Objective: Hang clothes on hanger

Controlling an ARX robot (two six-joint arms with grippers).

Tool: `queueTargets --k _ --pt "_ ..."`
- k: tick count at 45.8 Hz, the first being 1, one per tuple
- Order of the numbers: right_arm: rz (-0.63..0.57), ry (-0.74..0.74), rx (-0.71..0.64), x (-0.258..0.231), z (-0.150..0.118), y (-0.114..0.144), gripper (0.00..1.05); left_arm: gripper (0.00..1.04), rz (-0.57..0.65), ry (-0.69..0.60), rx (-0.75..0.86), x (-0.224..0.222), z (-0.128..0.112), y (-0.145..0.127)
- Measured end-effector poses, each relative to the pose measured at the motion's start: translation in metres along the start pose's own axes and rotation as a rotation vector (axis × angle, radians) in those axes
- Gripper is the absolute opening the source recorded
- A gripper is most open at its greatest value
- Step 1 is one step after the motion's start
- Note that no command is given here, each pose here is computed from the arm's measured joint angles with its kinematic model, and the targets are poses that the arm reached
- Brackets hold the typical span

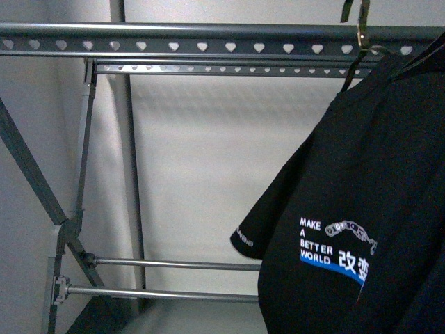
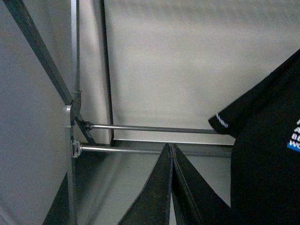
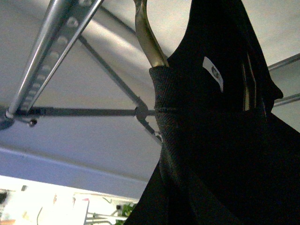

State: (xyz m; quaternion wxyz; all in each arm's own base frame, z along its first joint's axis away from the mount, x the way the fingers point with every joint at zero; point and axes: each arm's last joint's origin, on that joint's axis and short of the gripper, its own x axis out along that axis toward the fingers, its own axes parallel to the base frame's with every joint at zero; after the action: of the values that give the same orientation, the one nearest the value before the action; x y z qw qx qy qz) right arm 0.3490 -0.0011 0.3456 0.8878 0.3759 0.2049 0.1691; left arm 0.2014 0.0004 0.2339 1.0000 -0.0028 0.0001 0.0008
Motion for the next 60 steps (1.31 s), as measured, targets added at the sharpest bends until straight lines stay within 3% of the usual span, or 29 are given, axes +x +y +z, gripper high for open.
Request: queueTargets --k 16,33,46,53,60 --pt "-0.068 -0.083 0.129 0.029 0.034 -0.021 0.04 0.04 0.000 0.006 0.000 -0.033 -0.032 0.000" --pt "-0.005 -0.109 0.139 0.019 0.044 -0.011 0.03 0.04 0.001 0.005 0.000 -0.059 -0.051 0.000" --pt "-0.103 -0.130 0.167 0.031 0.058 -0.013 0.03 0.04 0.000 0.002 0.001 -0.072 -0.058 0.000" --pt "-0.147 -0.121 0.155 0.046 0.051 -0.018 0.03 0.04 0.001 -0.014 0.002 -0.076 -0.062 0.000" --pt "-0.176 -0.117 0.087 0.061 0.024 -0.022 0.07 0.04 0.001 -0.024 0.003 -0.081 -0.061 0.000"
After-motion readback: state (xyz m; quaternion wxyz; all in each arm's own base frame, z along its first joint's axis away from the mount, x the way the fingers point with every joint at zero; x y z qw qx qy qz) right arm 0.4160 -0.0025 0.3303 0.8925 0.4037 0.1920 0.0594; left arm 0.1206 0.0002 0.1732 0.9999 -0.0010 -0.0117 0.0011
